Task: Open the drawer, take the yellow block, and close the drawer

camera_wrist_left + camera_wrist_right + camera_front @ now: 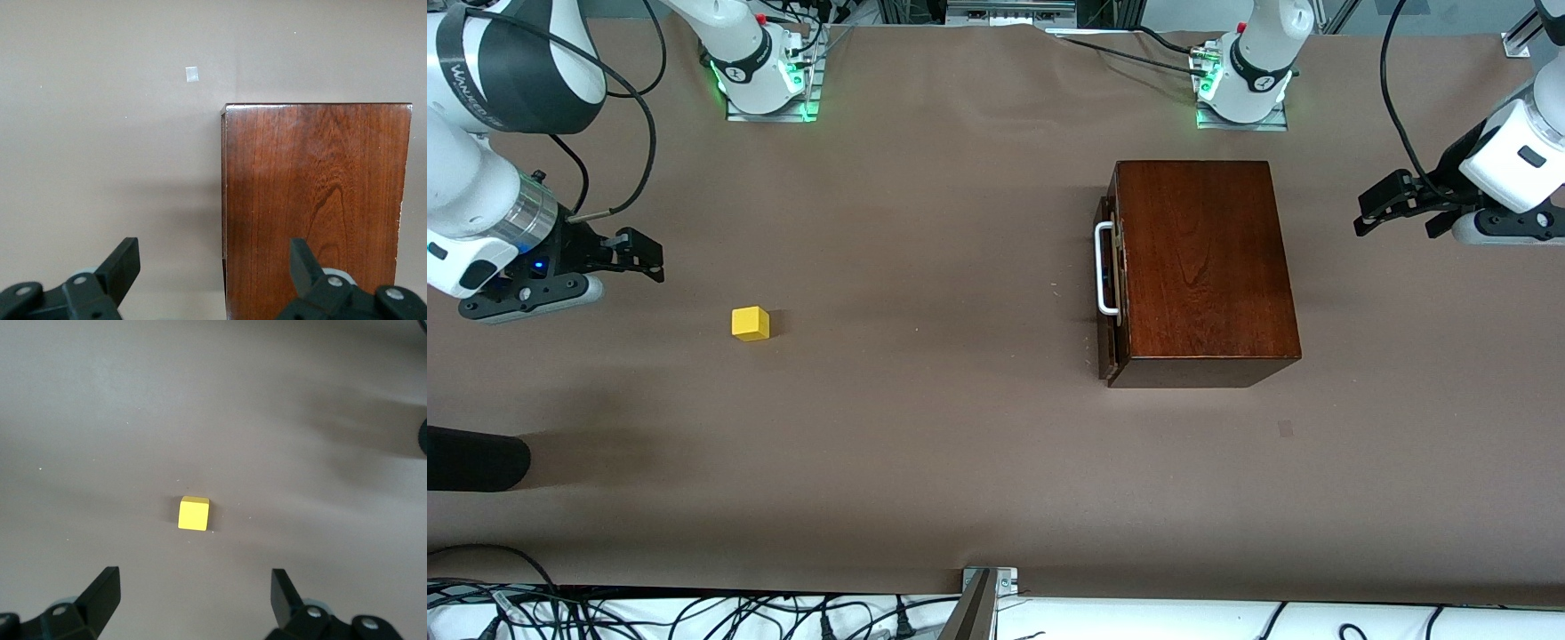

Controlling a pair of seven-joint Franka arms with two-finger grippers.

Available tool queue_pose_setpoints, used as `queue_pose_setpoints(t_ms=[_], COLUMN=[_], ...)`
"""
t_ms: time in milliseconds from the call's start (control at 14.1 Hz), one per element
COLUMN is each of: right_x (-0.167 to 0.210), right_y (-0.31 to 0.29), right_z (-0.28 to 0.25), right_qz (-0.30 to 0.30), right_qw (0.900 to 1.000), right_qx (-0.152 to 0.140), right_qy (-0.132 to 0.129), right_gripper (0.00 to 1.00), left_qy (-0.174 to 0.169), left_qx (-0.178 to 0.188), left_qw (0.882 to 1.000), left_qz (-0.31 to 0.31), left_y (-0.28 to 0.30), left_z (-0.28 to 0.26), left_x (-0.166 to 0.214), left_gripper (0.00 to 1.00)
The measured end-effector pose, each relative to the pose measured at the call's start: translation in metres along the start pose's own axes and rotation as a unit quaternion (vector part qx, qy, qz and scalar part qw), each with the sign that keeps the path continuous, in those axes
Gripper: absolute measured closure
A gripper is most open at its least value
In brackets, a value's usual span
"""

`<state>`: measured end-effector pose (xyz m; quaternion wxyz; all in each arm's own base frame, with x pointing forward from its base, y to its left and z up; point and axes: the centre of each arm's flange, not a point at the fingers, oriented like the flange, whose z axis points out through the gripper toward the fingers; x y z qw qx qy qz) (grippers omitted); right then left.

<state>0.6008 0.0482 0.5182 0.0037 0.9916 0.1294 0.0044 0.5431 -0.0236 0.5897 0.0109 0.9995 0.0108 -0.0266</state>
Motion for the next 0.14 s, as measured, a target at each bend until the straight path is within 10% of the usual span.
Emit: queue_pose_setpoints(t_ms=[142], right_x=[-0.0004], right_y=[0.002], right_z=[0.0], right_qz=[-0.016], right_qw=[1.0], right_qx=[0.001], right_qy=[0.0], right_gripper=[0.0], left_qy=[-0.002], left_qx=[0.0], left_qw=[1.0], left_qz=[0.0], left_y=[0.0], left_z=[0.0003], left_x=[-0.0004], left_gripper=[0.0])
